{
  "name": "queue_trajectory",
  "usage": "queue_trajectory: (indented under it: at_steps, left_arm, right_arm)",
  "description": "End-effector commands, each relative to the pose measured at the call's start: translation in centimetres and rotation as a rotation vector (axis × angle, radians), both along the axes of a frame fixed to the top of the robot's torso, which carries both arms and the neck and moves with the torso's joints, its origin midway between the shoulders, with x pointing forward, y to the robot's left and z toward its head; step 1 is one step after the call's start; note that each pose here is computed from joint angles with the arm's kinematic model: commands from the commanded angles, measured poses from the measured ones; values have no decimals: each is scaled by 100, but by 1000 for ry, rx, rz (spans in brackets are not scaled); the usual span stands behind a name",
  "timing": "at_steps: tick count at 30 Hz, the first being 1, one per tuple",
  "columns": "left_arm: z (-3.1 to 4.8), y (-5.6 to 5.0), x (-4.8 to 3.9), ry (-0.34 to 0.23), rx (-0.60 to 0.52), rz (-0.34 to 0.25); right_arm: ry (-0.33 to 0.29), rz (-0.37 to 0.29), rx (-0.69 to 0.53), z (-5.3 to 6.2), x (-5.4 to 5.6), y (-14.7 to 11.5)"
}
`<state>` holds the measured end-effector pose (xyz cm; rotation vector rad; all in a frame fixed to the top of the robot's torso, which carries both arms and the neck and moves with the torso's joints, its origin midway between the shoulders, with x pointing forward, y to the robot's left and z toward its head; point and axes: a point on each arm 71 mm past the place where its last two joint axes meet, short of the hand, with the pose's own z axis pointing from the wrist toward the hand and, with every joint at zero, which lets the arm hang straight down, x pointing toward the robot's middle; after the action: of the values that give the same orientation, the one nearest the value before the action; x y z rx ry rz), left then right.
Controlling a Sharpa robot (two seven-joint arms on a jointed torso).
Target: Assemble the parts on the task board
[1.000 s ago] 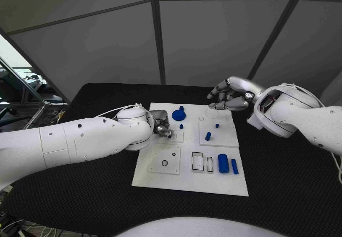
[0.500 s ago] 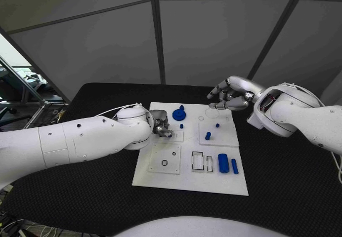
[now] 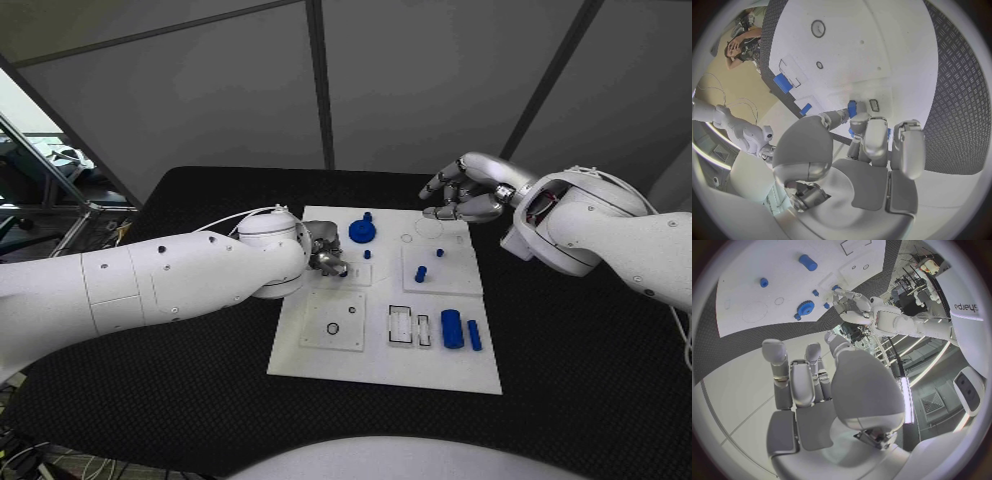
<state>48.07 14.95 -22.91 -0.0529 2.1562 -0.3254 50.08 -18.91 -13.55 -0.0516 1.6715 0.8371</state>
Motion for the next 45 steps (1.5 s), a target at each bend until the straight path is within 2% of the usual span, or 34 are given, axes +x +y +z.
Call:
queue_trajectory:
  at_steps: [1,25,45]
  left_arm:
    - [-97,16,-31,66,36,-11]
    - [-106,-26,10,66,22,1]
    - [-108,0,49,53,13,26]
  right_arm:
    - [-1,6,-4,13,-3,8]
    - [2,7,-6,10,-2,15]
    - [6,4,-9,7,-2,6]
